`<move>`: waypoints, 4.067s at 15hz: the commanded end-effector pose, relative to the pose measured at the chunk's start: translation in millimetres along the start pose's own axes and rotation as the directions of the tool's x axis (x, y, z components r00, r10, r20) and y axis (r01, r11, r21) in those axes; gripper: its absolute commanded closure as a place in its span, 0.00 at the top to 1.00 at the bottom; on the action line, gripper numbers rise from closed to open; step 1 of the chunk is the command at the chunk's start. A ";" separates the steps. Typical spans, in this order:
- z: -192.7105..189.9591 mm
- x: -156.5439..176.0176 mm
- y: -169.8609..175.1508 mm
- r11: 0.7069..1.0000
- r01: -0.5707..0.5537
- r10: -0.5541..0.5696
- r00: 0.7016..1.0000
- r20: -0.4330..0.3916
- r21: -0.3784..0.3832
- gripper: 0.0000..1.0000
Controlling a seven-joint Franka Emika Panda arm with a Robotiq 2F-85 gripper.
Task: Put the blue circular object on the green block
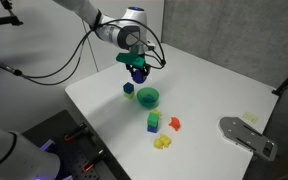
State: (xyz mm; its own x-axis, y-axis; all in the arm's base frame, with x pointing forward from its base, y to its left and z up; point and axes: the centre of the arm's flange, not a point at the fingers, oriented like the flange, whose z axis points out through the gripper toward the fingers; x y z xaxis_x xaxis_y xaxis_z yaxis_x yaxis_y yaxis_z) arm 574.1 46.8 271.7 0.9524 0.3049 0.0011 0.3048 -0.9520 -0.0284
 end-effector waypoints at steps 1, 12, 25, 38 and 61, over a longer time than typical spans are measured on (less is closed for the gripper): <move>-18.1 -30.3 45.0 0.991 -0.131 0.132 0.990 0.048 -0.034 0.47; -3.1 -68.8 119.8 0.849 -0.526 0.528 0.836 0.152 -0.054 0.72; 9.8 -84.4 116.7 0.584 -0.809 0.811 0.584 0.021 -0.060 0.47; 39.9 -123.0 130.9 0.281 -0.960 0.960 0.281 -0.005 -0.022 0.47; 93.1 -114.3 138.6 0.029 -0.995 0.999 0.032 0.022 0.100 0.47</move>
State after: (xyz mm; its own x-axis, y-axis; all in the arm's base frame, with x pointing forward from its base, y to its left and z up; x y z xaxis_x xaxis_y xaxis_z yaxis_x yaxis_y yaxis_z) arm 499.2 -118.5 176.2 0.3609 -0.9311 -0.0519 -0.9310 -0.3565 -0.0789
